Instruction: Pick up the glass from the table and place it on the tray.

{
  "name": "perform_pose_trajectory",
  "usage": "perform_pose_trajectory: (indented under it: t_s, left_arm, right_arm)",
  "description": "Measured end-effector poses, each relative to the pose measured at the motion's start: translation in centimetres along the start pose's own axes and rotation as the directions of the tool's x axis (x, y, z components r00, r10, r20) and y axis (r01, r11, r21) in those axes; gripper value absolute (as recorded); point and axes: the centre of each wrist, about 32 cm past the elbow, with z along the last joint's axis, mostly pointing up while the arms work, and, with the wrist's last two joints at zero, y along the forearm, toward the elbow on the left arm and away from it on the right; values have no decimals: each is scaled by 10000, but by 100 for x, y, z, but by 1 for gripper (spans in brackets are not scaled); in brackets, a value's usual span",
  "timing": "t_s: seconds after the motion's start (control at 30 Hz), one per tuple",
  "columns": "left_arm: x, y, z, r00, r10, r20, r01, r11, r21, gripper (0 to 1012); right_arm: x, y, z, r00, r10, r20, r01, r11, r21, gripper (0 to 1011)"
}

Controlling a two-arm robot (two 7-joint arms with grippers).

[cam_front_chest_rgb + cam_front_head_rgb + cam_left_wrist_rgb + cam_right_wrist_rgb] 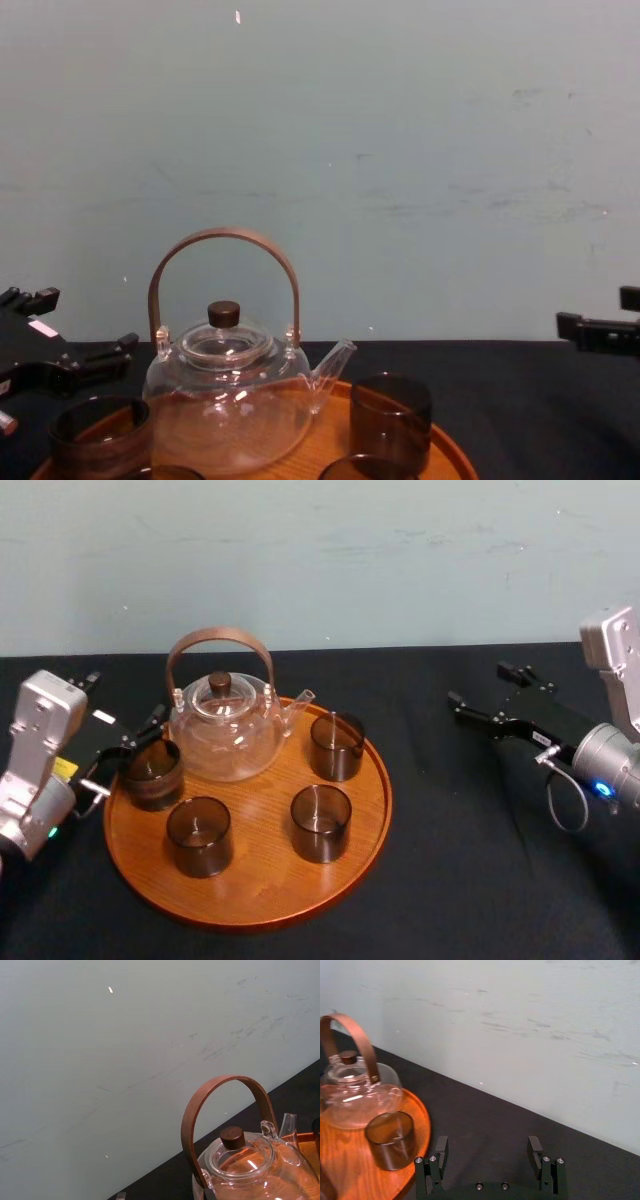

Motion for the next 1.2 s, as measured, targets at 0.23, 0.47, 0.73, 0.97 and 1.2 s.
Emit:
perform_pose_trajectory:
  t_s: [0.23, 0.47, 0.73, 0.97, 1.2]
  left_arm:
    - [0, 0, 0, 10000, 0, 0, 0, 10000, 1, 1001]
    - [0, 0, 0, 10000, 0, 0, 0, 10000, 1, 1002]
    - [0, 0, 0, 10000, 0, 0, 0, 10000, 1, 1001]
    - [0, 0, 0, 10000, 0, 0, 0, 10000, 1, 1001]
    - [0, 0, 0, 10000, -1, 0, 1, 10000, 1, 1001]
  right_arm:
    - [11, -49, -90, 9983, -562, -117, 562, 9984, -72, 1002]
    - [23, -70, -161, 9968, -754, -248, 750, 9970, -185, 1002]
    - [25, -70, -174, 9969, -752, -239, 746, 9969, -254, 1002]
    - [24, -70, -174, 9969, -745, -239, 739, 9969, -262, 1002]
    - [24, -70, -173, 9970, -738, -245, 732, 9970, -259, 1002]
